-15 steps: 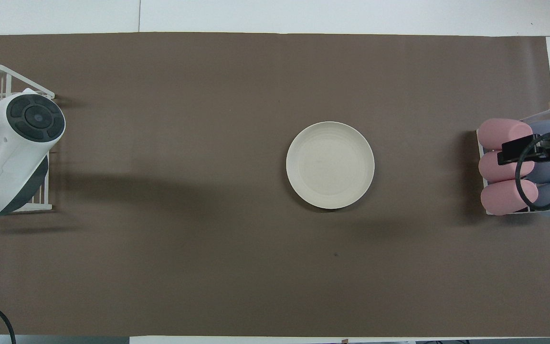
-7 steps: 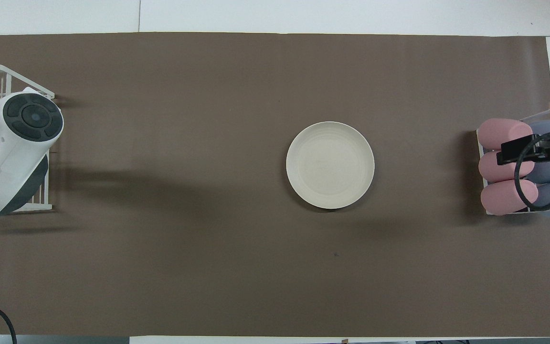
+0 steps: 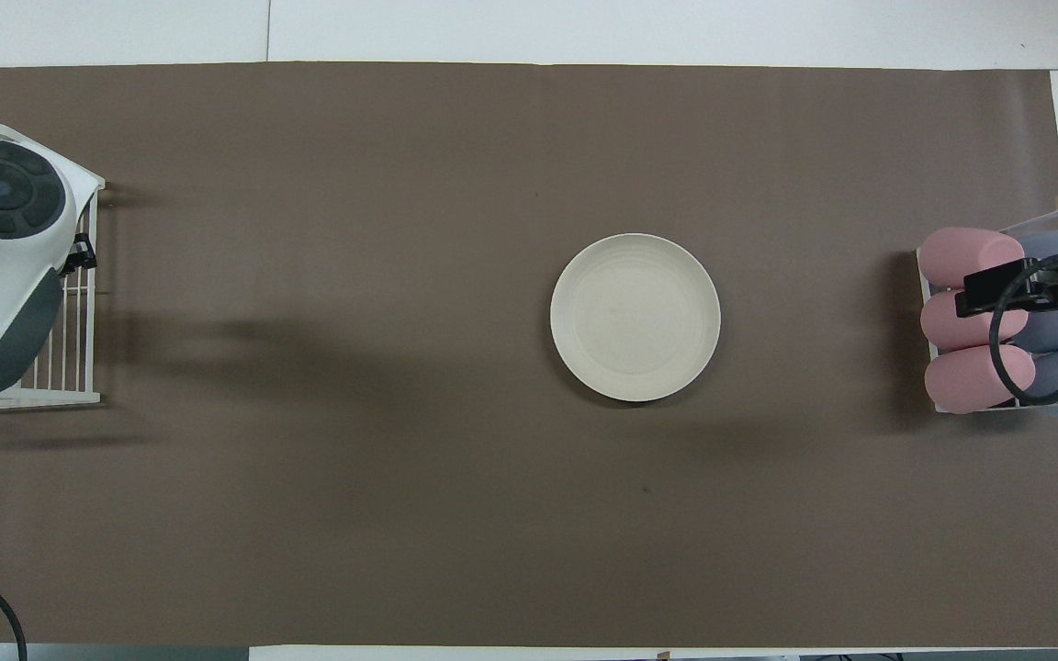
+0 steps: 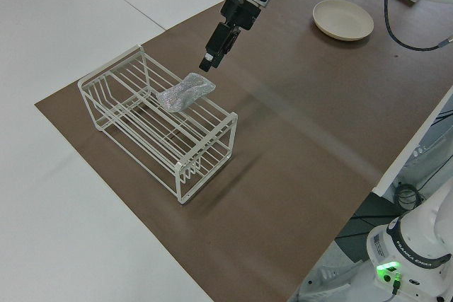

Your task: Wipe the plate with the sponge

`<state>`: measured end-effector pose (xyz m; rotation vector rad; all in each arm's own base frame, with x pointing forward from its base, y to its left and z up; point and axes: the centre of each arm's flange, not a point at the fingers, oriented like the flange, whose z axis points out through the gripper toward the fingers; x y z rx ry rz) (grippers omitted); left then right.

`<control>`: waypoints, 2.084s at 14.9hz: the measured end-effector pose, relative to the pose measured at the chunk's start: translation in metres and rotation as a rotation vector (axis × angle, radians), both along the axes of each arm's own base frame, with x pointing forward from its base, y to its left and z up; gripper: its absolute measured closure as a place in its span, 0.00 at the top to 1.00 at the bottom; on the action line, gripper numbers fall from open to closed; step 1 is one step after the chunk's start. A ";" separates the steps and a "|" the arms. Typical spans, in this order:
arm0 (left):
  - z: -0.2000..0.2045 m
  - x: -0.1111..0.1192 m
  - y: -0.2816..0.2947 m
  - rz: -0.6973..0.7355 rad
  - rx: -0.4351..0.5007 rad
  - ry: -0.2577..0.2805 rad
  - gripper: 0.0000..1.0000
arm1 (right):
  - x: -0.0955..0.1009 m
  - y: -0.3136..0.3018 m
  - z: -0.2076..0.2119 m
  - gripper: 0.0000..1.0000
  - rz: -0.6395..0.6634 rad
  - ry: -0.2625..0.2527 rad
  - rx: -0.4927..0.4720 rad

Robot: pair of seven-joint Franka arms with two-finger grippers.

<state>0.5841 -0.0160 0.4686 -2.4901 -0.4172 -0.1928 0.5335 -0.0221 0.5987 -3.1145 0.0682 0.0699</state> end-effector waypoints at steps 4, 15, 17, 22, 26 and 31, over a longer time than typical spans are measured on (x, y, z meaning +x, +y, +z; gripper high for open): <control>0.055 -0.009 -0.002 0.117 -0.189 -0.021 1.00 | 0.000 0.000 0.000 1.00 0.000 0.000 0.000; 0.113 -0.069 0.004 -0.086 -0.656 0.211 1.00 | 0.000 0.000 0.000 1.00 0.000 0.000 0.000; 0.121 -0.067 0.001 -0.091 -0.685 0.198 1.00 | 0.000 0.000 0.000 1.00 0.000 0.000 0.000; 0.150 -0.055 -0.013 -0.128 -0.638 0.202 1.00 | 0.000 0.000 0.000 1.00 0.000 0.000 0.000; 0.143 -0.050 -0.023 -0.184 -0.621 0.233 1.00 | 0.000 0.000 0.000 1.00 0.000 0.000 0.000; 0.142 -0.049 -0.020 -0.188 -0.617 0.236 1.00 | 0.000 0.000 0.000 1.00 0.001 0.000 0.000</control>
